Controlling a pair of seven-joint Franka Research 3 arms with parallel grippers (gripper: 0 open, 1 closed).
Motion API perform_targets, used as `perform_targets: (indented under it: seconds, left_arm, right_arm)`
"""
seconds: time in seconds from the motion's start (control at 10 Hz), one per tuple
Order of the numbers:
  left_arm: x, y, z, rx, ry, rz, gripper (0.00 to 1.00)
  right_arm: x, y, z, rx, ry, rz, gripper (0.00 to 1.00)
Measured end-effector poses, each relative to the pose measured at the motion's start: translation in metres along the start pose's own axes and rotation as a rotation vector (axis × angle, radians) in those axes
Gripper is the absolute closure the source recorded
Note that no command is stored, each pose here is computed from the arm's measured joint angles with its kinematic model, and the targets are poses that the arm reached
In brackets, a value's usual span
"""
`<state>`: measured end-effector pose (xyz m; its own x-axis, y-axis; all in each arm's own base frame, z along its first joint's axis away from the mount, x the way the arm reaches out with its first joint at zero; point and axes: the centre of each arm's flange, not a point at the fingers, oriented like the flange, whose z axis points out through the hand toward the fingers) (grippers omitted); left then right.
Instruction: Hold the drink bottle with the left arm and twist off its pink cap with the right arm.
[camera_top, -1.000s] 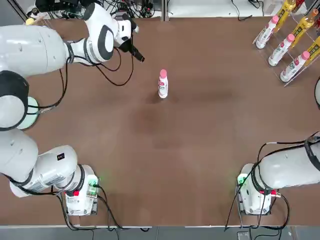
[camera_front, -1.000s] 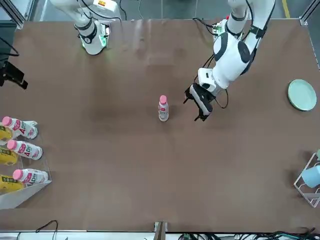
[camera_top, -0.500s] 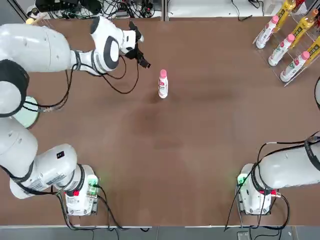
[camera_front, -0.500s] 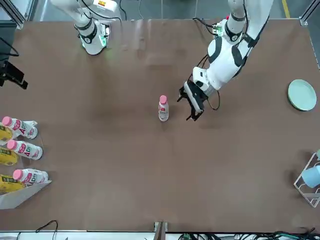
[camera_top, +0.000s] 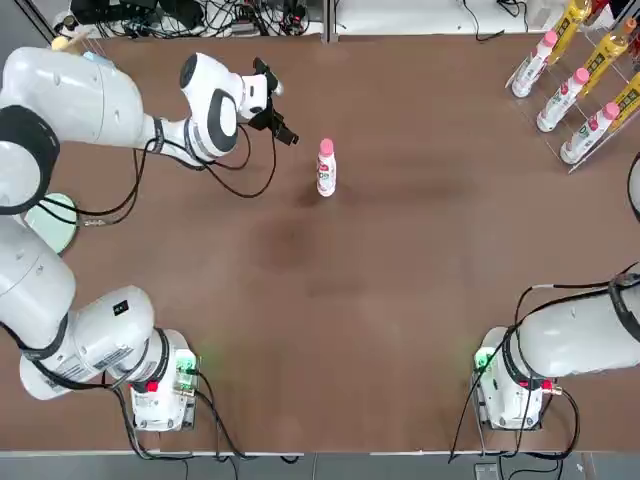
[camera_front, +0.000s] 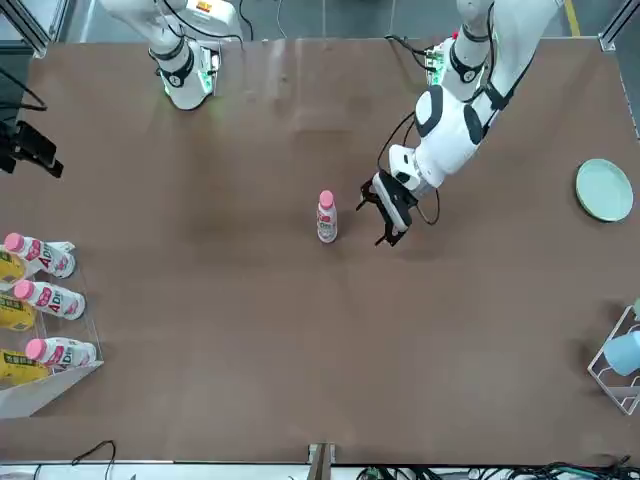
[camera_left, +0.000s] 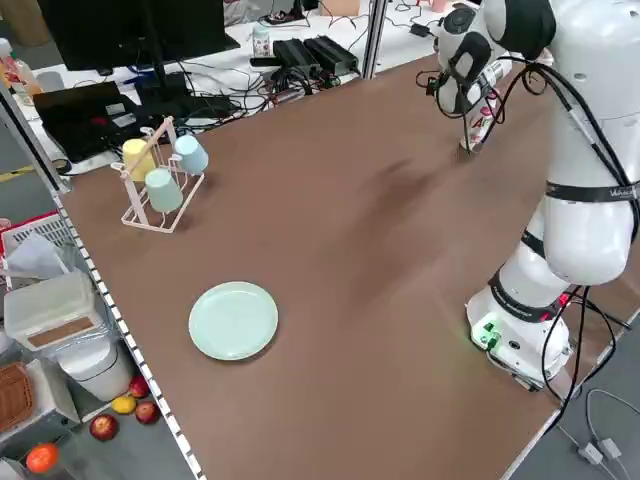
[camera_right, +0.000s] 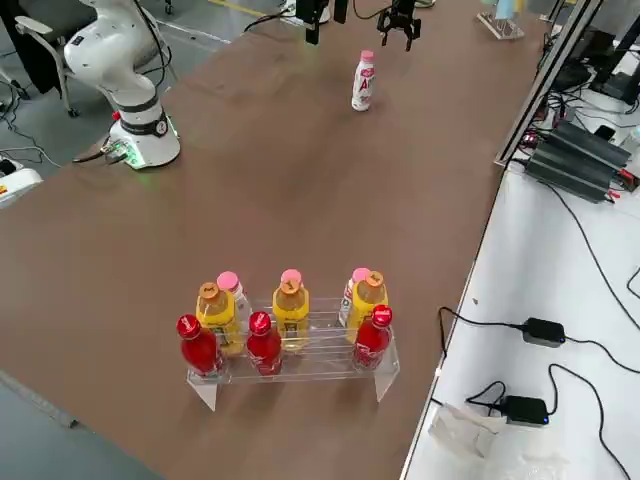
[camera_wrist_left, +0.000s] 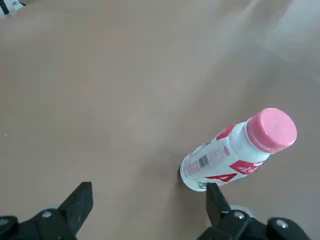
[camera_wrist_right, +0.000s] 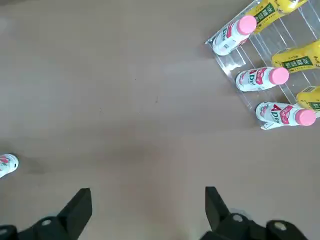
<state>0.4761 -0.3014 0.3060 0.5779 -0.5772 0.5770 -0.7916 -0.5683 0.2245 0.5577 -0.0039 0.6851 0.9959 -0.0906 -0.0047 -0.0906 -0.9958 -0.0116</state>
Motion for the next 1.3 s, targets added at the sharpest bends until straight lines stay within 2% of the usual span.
perform_targets:
  seconds: [0.4,0.7,0.9,1.3]
  left_arm:
    - [-0.018,-0.008,0.009,-0.007,0.028,0.078,0.0]
    - [-0.025,0.002,0.015,-0.015,0.042,0.109,0.0]
    - [-0.025,0.0,0.014,-0.011,0.045,0.159,0.0]
    - [-0.019,-0.015,0.006,0.014,0.066,0.166,0.0]
  right_arm:
    - [-0.006,-0.051,0.009,-0.01,-0.035,-0.092,0.0]
    - [-0.001,-0.058,0.028,-0.006,-0.083,-0.103,0.0]
    - [-0.004,-0.08,0.037,-0.001,-0.104,-0.141,0.0]
    - [0.001,-0.125,0.057,-0.001,-0.077,-0.211,0.0]
